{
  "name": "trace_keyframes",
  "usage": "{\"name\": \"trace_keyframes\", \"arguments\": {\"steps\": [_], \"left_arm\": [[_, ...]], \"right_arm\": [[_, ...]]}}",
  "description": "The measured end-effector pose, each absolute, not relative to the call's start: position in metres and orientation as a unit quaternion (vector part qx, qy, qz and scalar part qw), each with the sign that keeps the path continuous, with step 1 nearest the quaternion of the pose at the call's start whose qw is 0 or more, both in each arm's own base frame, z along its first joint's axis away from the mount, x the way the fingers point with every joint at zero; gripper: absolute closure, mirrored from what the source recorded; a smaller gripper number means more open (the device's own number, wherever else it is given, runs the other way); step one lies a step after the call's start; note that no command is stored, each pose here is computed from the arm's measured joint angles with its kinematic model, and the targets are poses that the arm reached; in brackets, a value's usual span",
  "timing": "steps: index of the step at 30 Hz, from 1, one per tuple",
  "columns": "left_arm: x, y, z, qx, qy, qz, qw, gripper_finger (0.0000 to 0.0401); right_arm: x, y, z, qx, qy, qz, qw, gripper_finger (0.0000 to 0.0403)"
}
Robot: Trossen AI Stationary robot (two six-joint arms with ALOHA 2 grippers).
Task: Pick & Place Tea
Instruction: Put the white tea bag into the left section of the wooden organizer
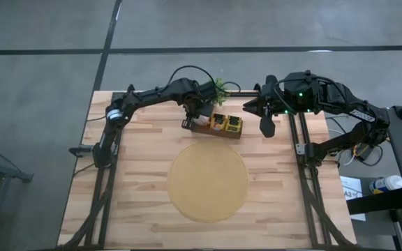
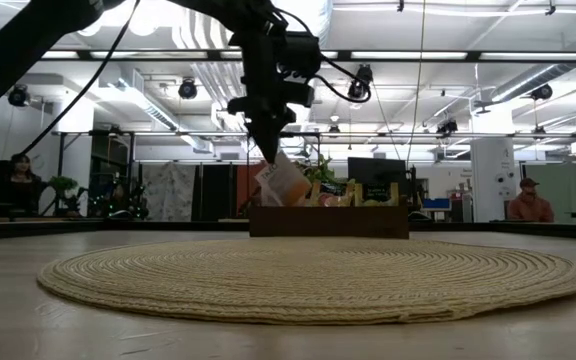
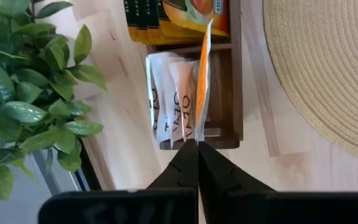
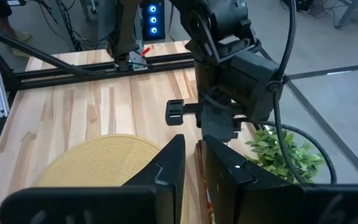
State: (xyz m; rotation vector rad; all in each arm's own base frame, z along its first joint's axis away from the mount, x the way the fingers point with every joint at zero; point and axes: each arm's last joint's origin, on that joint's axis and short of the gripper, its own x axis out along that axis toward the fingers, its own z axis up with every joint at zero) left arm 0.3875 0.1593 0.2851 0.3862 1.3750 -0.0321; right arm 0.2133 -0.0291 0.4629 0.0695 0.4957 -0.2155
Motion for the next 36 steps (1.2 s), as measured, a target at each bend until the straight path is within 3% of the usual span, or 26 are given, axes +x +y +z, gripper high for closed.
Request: {"name": "trace_keyframes", "arguments": {"steps": [29, 36], "left_arm": [[0.3887, 0.1591, 0.2793, 0.153, 0.631, -0.011, 0.761, 0.04], [0.3903, 0.1597, 0.2798, 0.155, 0.624, -0.008, 0.766, 0.0334]], "right_arm": [[0.2132, -0.0291, 0.4629, 0.043, 0.244, -0.108, 0.963, 0.0351], [0.2132, -0.0291, 0.4629, 0.044, 0.244, -0.109, 0.963, 0.0351]]}}
